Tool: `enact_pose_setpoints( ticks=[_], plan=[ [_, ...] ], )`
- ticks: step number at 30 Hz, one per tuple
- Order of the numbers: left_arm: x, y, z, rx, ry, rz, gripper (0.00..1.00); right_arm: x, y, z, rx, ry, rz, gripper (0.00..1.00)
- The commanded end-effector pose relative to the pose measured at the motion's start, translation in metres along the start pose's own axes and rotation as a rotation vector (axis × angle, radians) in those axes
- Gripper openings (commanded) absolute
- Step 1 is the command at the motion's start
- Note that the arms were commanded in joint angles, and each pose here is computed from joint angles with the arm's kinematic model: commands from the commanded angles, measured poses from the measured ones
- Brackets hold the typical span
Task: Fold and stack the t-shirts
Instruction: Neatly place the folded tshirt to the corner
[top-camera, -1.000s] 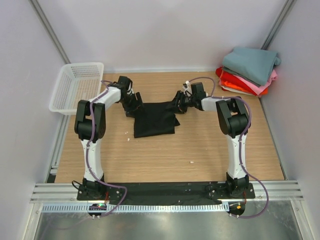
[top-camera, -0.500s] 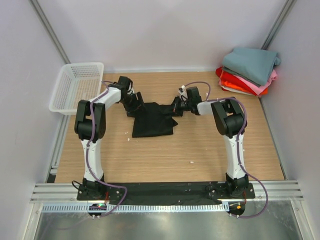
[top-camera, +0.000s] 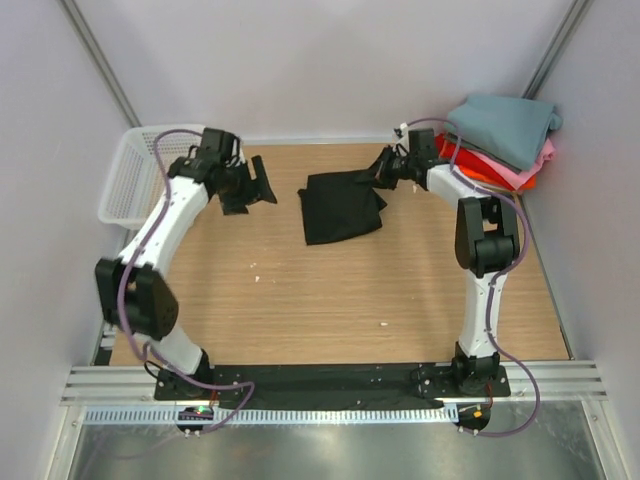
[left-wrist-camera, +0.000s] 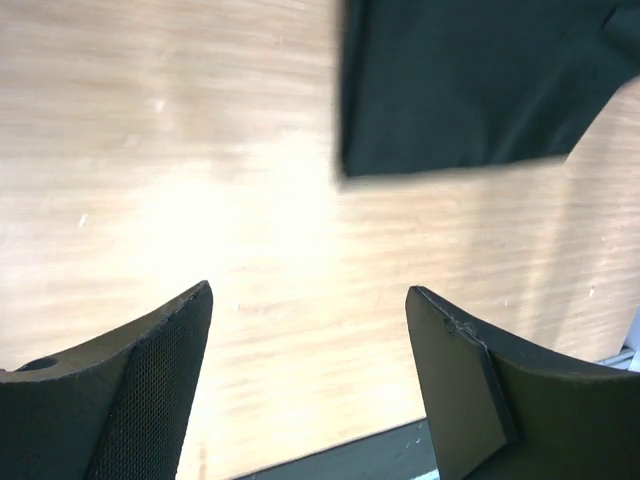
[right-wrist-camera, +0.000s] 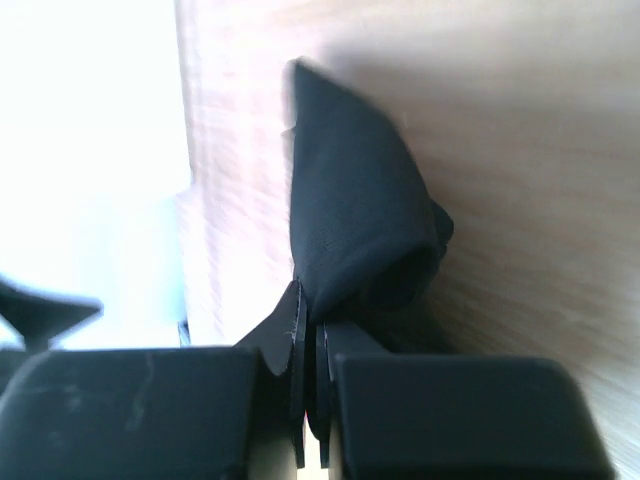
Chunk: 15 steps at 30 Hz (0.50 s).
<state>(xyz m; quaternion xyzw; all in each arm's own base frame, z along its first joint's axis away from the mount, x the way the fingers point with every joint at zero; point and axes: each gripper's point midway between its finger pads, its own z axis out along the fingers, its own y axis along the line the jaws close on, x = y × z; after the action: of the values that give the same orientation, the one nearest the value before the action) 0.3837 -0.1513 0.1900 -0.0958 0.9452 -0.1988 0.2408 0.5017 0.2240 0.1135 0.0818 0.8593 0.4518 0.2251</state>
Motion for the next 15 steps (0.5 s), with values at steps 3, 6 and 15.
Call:
enact_pose_setpoints(
  ticks=[3,6,15],
  plan=[
    [0.062,0.032,-0.039,-0.047,0.024,0.029,0.79,-0.055,0.04,-0.05,0.001,-0.106,-0.088,0.02],
    [0.089,0.037,-0.054,-0.011,0.025,0.021,0.79,-0.082,0.049,-0.065,0.021,-0.149,-0.116,0.01],
    [0.122,0.057,-0.076,-0.006,-0.037,0.072,0.79,-0.155,0.063,-0.102,0.056,-0.256,-0.205,0.01]
  ],
)
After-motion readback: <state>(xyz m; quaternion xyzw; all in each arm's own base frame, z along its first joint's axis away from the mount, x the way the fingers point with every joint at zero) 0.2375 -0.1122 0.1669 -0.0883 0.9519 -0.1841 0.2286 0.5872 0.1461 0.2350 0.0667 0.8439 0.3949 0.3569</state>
